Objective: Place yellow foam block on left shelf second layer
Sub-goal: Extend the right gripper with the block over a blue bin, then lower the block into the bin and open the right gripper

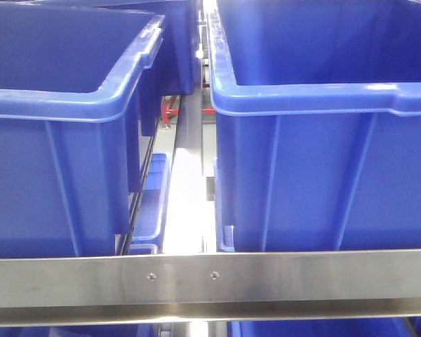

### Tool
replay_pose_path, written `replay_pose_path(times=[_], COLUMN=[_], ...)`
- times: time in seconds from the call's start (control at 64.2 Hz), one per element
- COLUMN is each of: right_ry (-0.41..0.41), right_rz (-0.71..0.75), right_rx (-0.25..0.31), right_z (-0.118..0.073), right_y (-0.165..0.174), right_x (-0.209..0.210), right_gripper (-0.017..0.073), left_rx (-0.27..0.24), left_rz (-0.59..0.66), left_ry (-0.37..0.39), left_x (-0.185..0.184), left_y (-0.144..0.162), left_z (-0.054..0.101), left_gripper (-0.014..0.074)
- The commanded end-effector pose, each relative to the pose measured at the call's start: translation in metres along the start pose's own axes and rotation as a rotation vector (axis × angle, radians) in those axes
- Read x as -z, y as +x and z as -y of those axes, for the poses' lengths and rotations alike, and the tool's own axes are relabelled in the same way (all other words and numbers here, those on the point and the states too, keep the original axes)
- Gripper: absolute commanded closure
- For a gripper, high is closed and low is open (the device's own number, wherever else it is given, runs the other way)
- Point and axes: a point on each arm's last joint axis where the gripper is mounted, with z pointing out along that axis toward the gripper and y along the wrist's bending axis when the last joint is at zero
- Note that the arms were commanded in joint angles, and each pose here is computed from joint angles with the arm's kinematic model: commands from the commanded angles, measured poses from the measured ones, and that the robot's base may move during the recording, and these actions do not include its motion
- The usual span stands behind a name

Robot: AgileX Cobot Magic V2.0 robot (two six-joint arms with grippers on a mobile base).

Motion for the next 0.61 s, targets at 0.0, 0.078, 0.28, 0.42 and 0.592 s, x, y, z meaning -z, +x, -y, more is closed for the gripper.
replay_pose_path(times=[0.0, 0.078, 0.28, 0.42, 0.592], right_ry=[-0.025, -0.034, -0.044, -0.053, -0.062], right_rz=[0.013, -0.061, -0.241, -0.314, -0.35], right_rx=[0.033, 0.041, 0.054, 0.062, 0.068], right_z=[-0.006, -0.01, -0.017, -0.023, -0.028], right_y=[-0.024, -0.03, -0.026, -0.011, 0.009], right_x=[-0.026, -0.055, -0.137, -0.186, -0.224], right_gripper=[0.0282, 0.0282, 0.0282, 0.0282, 0.0282], left_rx=[0.006, 0.006, 0.006, 0.006, 0.006], left_rz=[0.052, 0.052, 0.052, 0.052, 0.052], left_ry=[0.015, 0.015, 0.015, 0.015, 0.015], left_x=[-0.001, -0.001, -0.001, -0.001, -0.001], left_y=[0.001, 0.001, 0.001, 0.001, 0.001], left_z=[0.001, 0.001, 0.001, 0.001, 0.001], left_gripper=[0.0457, 0.0457, 0.0457, 0.0457, 0.0457])
